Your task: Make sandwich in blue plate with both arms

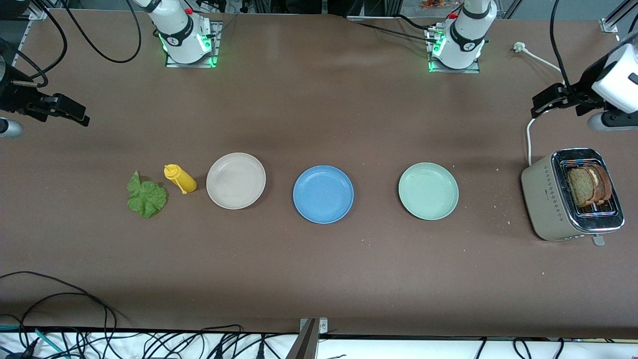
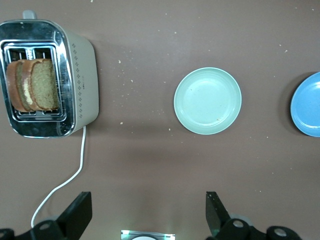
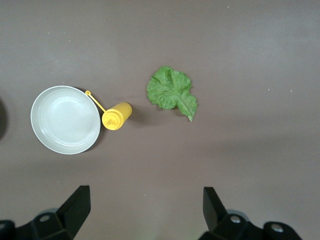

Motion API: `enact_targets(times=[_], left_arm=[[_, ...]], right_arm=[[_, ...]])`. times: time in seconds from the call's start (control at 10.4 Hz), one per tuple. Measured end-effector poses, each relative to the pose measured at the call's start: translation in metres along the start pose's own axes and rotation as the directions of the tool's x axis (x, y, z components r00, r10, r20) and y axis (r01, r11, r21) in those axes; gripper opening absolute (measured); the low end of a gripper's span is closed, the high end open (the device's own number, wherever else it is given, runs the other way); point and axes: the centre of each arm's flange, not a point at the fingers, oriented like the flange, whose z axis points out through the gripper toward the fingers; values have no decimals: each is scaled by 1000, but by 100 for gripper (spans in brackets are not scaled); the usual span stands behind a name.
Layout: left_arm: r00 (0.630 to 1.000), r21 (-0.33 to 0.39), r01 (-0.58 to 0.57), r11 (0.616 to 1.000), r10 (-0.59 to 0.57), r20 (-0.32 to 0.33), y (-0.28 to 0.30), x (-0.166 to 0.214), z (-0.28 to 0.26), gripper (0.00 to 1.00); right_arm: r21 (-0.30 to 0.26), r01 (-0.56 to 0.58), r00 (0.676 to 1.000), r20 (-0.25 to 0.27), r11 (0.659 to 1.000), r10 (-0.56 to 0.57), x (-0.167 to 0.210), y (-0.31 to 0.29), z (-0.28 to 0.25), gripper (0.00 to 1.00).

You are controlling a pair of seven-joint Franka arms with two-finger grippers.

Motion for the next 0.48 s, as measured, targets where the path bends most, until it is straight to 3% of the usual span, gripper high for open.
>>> enact_targets(times=[0.48], left_arm=[[998,3,54,999,-54,35,-32,14,18,100]], right_arm=[[0,0,1000,0,1000,0,0,0,0,100]])
